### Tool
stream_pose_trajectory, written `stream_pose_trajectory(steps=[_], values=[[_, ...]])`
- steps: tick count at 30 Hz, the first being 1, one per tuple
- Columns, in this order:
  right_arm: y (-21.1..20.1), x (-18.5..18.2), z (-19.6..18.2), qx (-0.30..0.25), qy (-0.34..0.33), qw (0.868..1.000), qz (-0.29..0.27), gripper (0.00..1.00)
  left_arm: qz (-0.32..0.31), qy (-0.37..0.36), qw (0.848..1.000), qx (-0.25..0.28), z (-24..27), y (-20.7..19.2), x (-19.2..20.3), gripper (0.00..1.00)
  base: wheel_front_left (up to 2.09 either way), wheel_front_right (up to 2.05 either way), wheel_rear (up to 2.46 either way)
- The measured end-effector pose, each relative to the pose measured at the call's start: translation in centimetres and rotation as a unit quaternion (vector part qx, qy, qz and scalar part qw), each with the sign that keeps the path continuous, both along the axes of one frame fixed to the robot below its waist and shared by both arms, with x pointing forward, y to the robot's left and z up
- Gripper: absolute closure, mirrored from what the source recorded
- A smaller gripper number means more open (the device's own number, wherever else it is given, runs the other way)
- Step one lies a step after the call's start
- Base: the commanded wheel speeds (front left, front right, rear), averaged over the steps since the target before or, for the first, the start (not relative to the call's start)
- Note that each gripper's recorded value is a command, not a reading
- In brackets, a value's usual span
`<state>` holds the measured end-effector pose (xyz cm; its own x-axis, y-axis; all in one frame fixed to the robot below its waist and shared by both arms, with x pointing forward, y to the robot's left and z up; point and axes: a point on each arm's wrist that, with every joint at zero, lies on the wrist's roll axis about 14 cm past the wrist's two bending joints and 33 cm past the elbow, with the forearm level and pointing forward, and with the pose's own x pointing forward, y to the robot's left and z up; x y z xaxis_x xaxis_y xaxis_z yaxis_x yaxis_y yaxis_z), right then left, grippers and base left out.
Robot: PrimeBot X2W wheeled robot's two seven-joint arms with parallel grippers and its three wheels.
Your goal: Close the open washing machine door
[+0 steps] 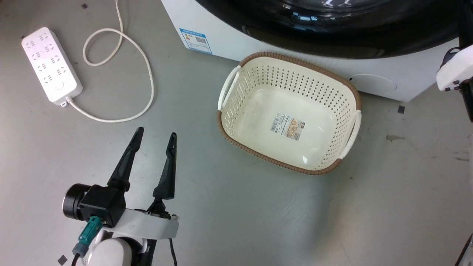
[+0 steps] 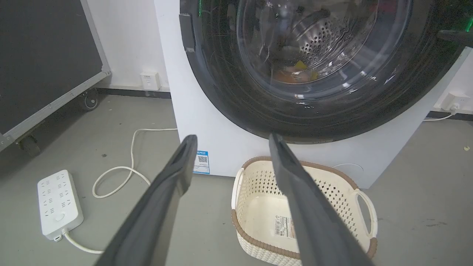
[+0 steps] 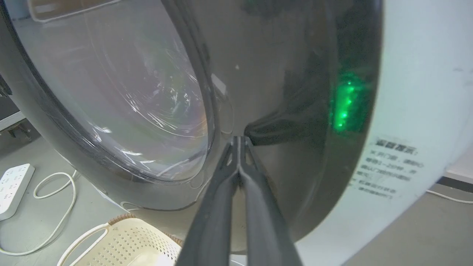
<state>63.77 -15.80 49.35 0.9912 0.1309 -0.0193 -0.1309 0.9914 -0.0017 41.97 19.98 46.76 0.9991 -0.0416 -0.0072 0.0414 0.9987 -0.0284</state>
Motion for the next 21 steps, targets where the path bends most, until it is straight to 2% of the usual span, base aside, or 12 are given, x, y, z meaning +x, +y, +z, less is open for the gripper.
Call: stream_pose_trajectory(steps=[4, 5, 6, 7, 13, 21], values=[[-0.1, -0.4, 1.4, -0.006, -0.019, 1.000, -0.001, 1.00, 0.002, -0.010, 1.000, 0.001, 0.8, 0.2, -0.2, 0.00, 0.00, 0.00, 0.00], [-0.1, -0.6, 2.0, -0.008, -0.028, 1.000, 0.000, 0.81, 0.003, -0.014, 1.000, 0.000, 1.1, 0.2, -0.2, 0.00, 0.00, 0.00, 0.00], [-0.1, -0.9, 2.6, -0.010, -0.036, 0.999, 0.001, 0.52, 0.003, -0.018, 1.000, 0.000, 1.4, 0.2, -0.3, 0.00, 0.00, 0.00, 0.00], [0.0, -1.3, 3.1, -0.013, -0.046, 0.999, 0.004, 0.00, 0.004, -0.022, 1.000, -0.001, 1.7, 0.2, -0.4, 0.00, 0.00, 0.00, 0.00], [0.7, -6.0, 4.1, -0.041, -0.064, 0.997, 0.029, 0.00, 0.011, -0.047, 0.999, -0.008, 3.8, 0.4, -2.1, 0.00, 0.00, 0.00, 0.00], [0.4, -14.1, 8.0, -0.010, -0.129, 0.991, 0.024, 0.00, -0.005, -0.080, 0.997, -0.013, 6.2, -0.9, -4.7, 0.00, 0.00, 0.00, 0.00]])
